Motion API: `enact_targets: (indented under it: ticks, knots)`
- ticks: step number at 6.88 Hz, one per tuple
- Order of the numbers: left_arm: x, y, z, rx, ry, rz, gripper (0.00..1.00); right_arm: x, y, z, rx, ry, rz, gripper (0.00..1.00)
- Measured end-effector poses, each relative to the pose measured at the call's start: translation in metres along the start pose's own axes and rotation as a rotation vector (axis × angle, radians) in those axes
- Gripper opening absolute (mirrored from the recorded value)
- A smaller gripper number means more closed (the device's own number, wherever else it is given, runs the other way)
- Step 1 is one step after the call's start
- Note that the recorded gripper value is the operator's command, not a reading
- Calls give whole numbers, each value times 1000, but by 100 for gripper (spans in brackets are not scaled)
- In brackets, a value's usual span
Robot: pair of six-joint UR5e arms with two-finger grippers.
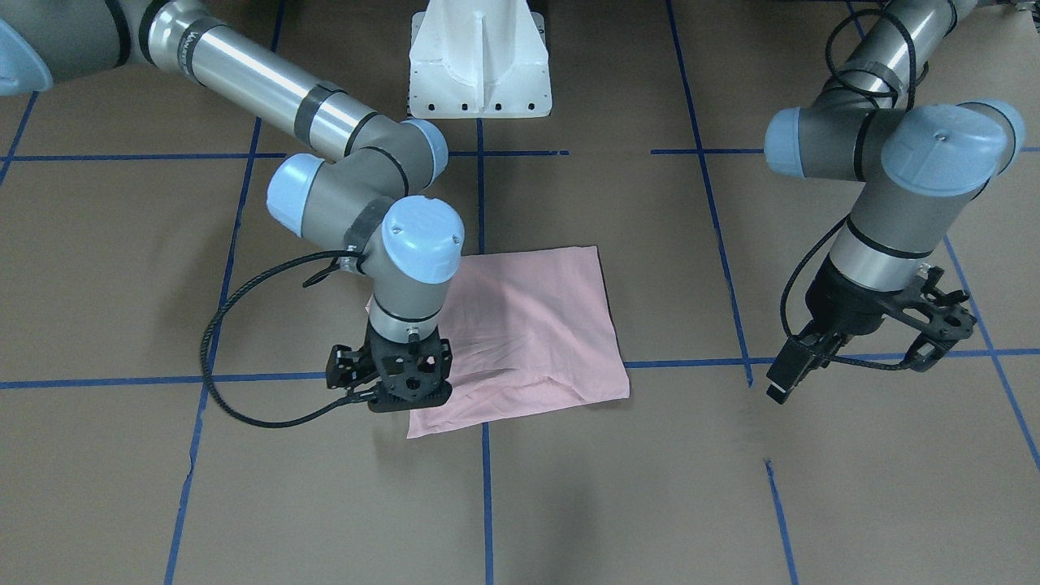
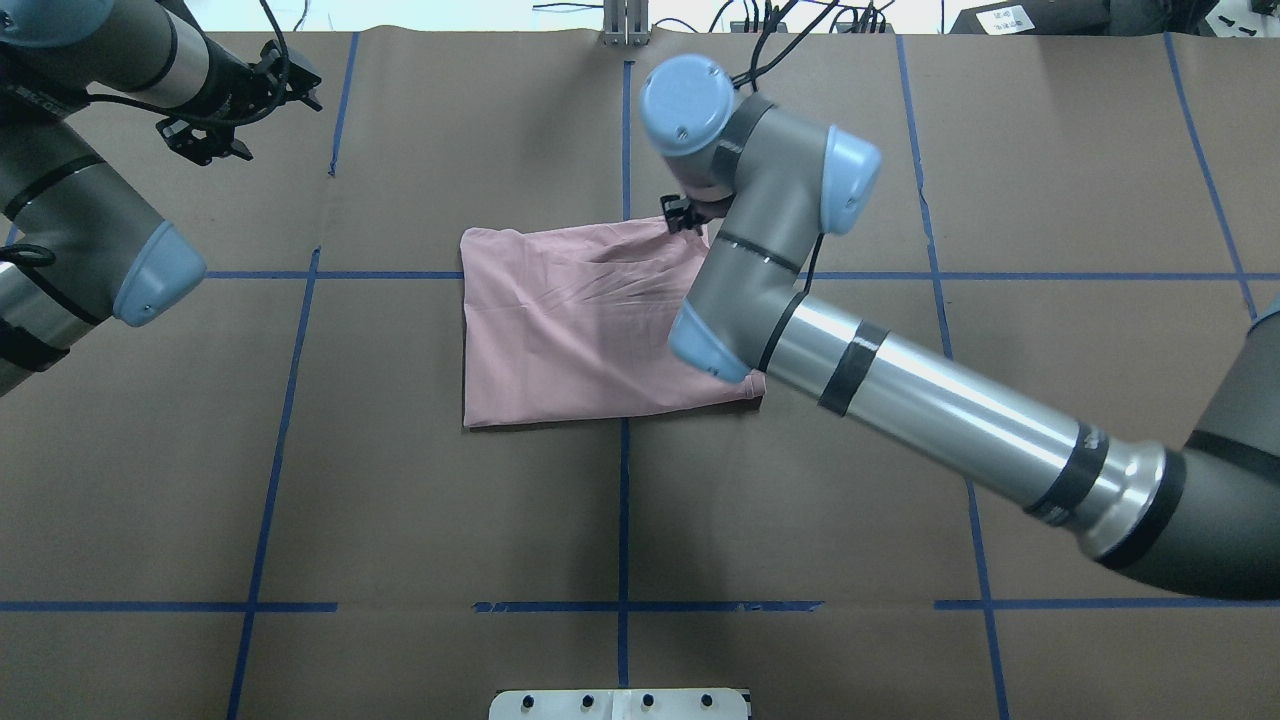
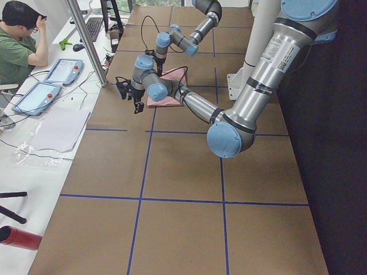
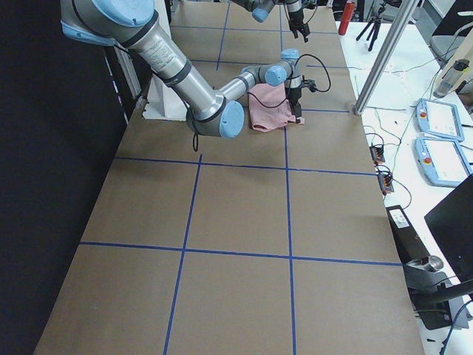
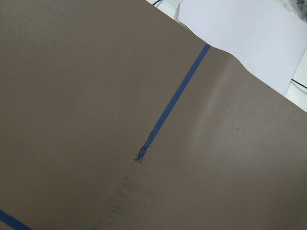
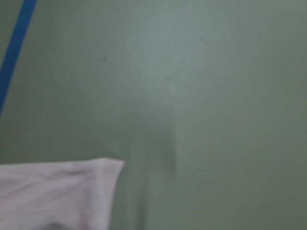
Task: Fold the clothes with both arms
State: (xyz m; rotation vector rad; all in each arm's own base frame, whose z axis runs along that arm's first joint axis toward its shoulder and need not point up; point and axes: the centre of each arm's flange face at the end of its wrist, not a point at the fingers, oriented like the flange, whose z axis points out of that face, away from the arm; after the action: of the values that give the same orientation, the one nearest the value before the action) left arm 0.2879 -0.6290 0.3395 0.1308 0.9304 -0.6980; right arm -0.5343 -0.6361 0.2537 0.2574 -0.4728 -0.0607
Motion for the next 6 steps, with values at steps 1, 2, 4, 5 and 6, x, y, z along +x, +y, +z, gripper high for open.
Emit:
enact_targets:
  ticks: [1,2,4,5,6]
  knots:
    - [1,2,-3,-4,6,3,100,55,-23,2,-40,-27,31,100]
    - [3,4,-8,-17,16,10,100,119,-34,5,-84,-70,63,100]
    - [-4,14,-31,-43,28,117,100,271,-21,8,-112,-132,47,100]
    - [-13,13,-57,-44,11,224,100,353,3,11,-116,-146,9,100]
    - [-24,-2,-84,-42,-19,324,100,438,31,16,-127,-164,-32,100]
